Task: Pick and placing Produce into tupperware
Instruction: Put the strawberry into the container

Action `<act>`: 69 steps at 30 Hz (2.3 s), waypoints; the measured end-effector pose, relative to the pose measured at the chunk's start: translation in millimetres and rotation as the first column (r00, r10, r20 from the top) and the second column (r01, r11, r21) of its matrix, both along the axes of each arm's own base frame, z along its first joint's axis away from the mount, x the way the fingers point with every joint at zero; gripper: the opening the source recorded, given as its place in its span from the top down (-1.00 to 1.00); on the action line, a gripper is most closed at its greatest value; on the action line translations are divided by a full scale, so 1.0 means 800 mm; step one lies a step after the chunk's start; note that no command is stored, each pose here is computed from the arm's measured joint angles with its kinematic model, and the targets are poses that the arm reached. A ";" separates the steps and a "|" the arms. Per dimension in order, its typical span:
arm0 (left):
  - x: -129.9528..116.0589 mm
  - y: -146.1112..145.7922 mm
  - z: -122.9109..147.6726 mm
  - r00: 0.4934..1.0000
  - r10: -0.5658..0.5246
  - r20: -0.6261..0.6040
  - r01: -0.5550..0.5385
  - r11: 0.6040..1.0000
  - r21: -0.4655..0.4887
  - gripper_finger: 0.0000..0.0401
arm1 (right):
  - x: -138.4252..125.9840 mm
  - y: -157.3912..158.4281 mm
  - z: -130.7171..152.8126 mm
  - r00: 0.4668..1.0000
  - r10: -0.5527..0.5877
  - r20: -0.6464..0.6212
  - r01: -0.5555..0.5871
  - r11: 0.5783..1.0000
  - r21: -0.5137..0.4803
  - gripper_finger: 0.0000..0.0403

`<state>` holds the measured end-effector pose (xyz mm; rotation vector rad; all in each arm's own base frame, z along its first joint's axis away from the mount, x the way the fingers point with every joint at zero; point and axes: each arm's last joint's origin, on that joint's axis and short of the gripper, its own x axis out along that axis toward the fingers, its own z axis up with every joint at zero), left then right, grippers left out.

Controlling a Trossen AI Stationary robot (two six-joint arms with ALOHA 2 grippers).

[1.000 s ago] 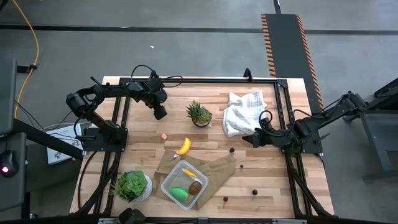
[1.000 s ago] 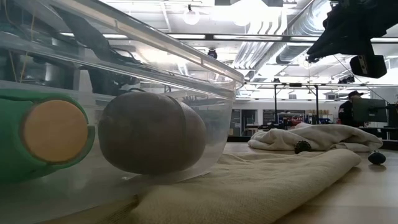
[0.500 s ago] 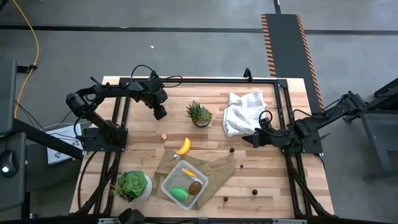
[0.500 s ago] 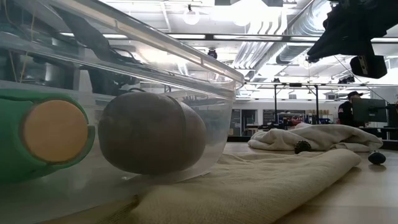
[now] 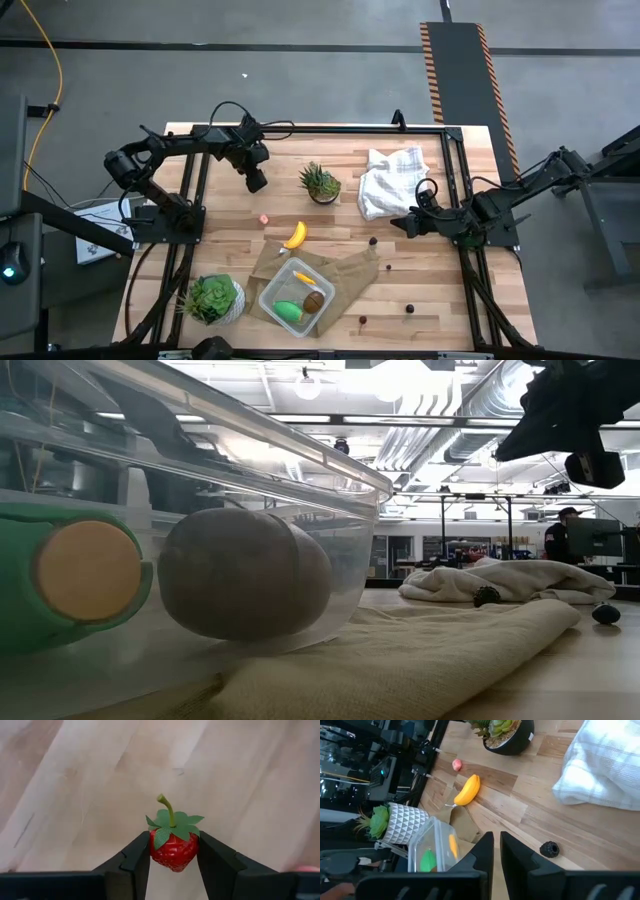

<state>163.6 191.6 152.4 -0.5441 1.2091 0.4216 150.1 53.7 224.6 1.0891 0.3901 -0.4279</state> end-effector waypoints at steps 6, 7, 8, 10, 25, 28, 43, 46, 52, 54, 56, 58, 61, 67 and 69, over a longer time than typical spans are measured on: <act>0.008 0.008 0.033 0.998 -0.054 0.019 0.054 0.998 -0.023 0.34 | -0.001 0.000 -0.001 1.000 0.002 -0.009 -0.002 1.000 -0.007 0.90; 0.009 0.009 0.039 0.998 -0.056 0.026 0.057 0.998 -0.033 0.34 | -0.001 0.000 -0.001 1.000 0.004 -0.010 -0.004 1.000 -0.011 0.90; 0.010 0.009 0.045 0.998 -0.059 0.032 0.060 0.997 -0.041 0.34 | -0.001 0.000 -0.001 1.000 0.007 -0.011 -0.007 1.000 -0.016 0.90; 0.013 0.011 0.056 0.996 -0.070 0.056 0.073 0.996 -0.058 0.34 | -0.001 0.000 -0.001 1.000 0.007 -0.012 -0.007 1.000 -0.018 0.90; 0.037 -0.061 0.101 0.966 -0.229 0.119 0.254 0.927 -0.276 0.34 | -0.001 0.000 -0.001 1.000 0.020 -0.016 -0.021 0.999 -0.040 0.90; 0.047 -0.087 0.111 0.952 -0.269 0.148 0.302 0.907 -0.293 0.34 | -0.001 0.000 -0.001 1.000 0.021 -0.017 -0.021 0.999 -0.041 0.90; 0.083 -0.227 0.158 0.855 -0.410 0.318 0.488 0.842 -0.230 0.33 | -0.002 -0.001 -0.003 0.999 0.023 -0.034 -0.025 0.998 -0.052 0.90; 0.091 -0.253 0.164 0.843 -0.408 0.351 0.491 0.850 -0.190 0.33 | -0.002 -0.001 -0.003 0.999 0.028 -0.033 -0.030 0.998 -0.060 0.90; 0.103 -0.296 0.170 0.837 -0.368 0.405 0.441 0.892 -0.101 0.32 | -0.001 -0.001 -0.002 0.998 0.043 -0.035 -0.045 0.996 -0.078 0.90; 0.105 -0.305 0.172 0.846 -0.335 0.415 0.397 0.915 -0.073 0.32 | -0.001 0.000 -0.002 0.998 0.058 -0.034 -0.060 0.995 -0.084 0.90; 0.109 -0.313 0.173 0.853 -0.285 0.438 0.346 0.936 -0.066 0.32 | -0.001 0.001 -0.001 0.997 0.076 -0.033 -0.078 0.994 -0.074 0.90; 0.114 -0.321 0.171 0.855 -0.258 0.450 0.320 0.945 -0.066 0.32 | -0.001 0.001 -0.002 0.995 0.090 -0.037 -0.093 0.993 -0.069 0.90; 0.124 -0.335 0.166 0.846 -0.240 0.476 0.307 0.949 -0.067 0.32 | -0.001 0.002 -0.002 0.991 0.124 -0.047 -0.127 0.989 -0.073 0.90; 0.148 -0.364 0.135 0.865 -0.241 0.441 0.297 0.953 -0.063 0.32 | 0.001 0.004 -0.004 0.984 0.166 -0.063 -0.172 0.981 -0.090 0.90; 0.158 -0.371 0.125 0.870 -0.243 0.429 0.290 0.956 -0.048 0.32 | 0.000 0.005 -0.004 0.980 0.187 -0.073 -0.193 0.977 -0.091 0.90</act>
